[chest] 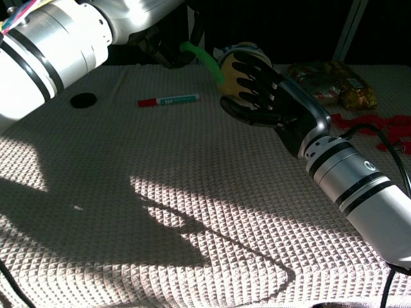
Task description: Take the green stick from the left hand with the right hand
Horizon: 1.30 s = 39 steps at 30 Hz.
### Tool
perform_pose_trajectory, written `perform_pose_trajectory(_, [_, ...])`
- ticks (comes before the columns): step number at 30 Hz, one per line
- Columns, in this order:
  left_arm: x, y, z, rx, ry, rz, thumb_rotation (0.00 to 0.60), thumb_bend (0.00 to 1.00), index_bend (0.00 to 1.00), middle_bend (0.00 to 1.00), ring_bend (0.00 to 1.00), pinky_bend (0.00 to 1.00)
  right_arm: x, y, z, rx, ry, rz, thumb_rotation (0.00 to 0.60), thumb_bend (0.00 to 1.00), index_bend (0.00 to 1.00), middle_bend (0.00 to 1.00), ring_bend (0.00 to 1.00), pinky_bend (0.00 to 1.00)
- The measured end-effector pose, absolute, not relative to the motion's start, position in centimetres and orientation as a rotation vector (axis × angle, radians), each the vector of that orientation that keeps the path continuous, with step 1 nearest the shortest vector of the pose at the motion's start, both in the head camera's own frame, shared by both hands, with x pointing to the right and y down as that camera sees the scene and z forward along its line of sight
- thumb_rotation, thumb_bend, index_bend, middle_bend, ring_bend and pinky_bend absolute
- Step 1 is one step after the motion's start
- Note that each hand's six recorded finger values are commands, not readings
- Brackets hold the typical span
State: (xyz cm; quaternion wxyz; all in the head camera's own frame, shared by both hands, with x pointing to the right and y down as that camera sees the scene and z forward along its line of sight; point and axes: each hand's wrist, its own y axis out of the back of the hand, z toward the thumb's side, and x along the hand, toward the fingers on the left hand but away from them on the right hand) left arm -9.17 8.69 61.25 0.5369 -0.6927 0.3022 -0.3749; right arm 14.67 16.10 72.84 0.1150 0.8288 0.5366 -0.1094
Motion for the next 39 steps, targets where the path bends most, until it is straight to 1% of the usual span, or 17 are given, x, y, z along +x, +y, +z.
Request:
perform_pose_trajectory(6, [-9.2, 9.0, 61.1, -1.649, 0.718, -0.888, 0.6, 0.36, 0.59, 0.33, 0.17, 0.21, 14.9, 15.9, 73.1, 2.411, 1.587, -0.334, 0.6, 0.29, 0.13, 0.02, 0.0, 0.0])
perform_pose_trajectory(8, [-9.1, 9.0, 61.0, -1.647, 0.718, -0.886, 0.6, 0.36, 0.59, 0.33, 0.17, 0.21, 14.8, 16.0, 73.2, 2.412, 1.581, -0.34, 0.6, 0.29, 0.16, 0.02, 0.0, 0.0])
perform_pose_trajectory(13, [-8.9, 9.0, 60.8, -1.644, 0.717, -0.881, 0.6, 0.36, 0.59, 0.33, 0.17, 0.21, 14.9, 16.1, 73.4, 2.394, 1.593, -0.34, 0.6, 0.3, 0.28, 0.03, 0.0, 0.0])
perform_pose_trajectory(16, [-8.9, 9.0, 60.9, -1.643, 0.714, -0.885, 0.6, 0.36, 0.59, 0.33, 0.17, 0.21, 14.9, 16.0, 73.6, 2.375, 1.605, -0.337, 0.6, 0.31, 0.33, 0.04, 0.0, 0.0])
perform_pose_trajectory(25, [-9.1, 9.3, 61.5, -1.661, 0.706, -0.901, 0.6, 0.36, 0.59, 0.33, 0.17, 0.21, 14.3, 15.6, 73.8, 2.357, 1.602, -0.323, 0.6, 0.33, 0.36, 0.06, 0.0, 0.0])
perform_pose_trajectory(34, [-9.1, 9.5, 61.7, -1.679, 0.703, -0.896, 0.6, 0.36, 0.59, 0.32, 0.17, 0.21, 14.2, 15.4, 74.2, 2.348, 1.606, -0.347, 0.6, 0.34, 0.46, 0.09, 0.0, 0.0])
perform_pose_trajectory(39, [-9.1, 9.5, 61.7, -1.676, 0.702, -0.895, 0.6, 0.36, 0.59, 0.32, 0.17, 0.21, 14.2, 15.4, 74.3, 2.342, 1.607, -0.352, 0.6, 0.35, 0.47, 0.1, 0.0, 0.0])
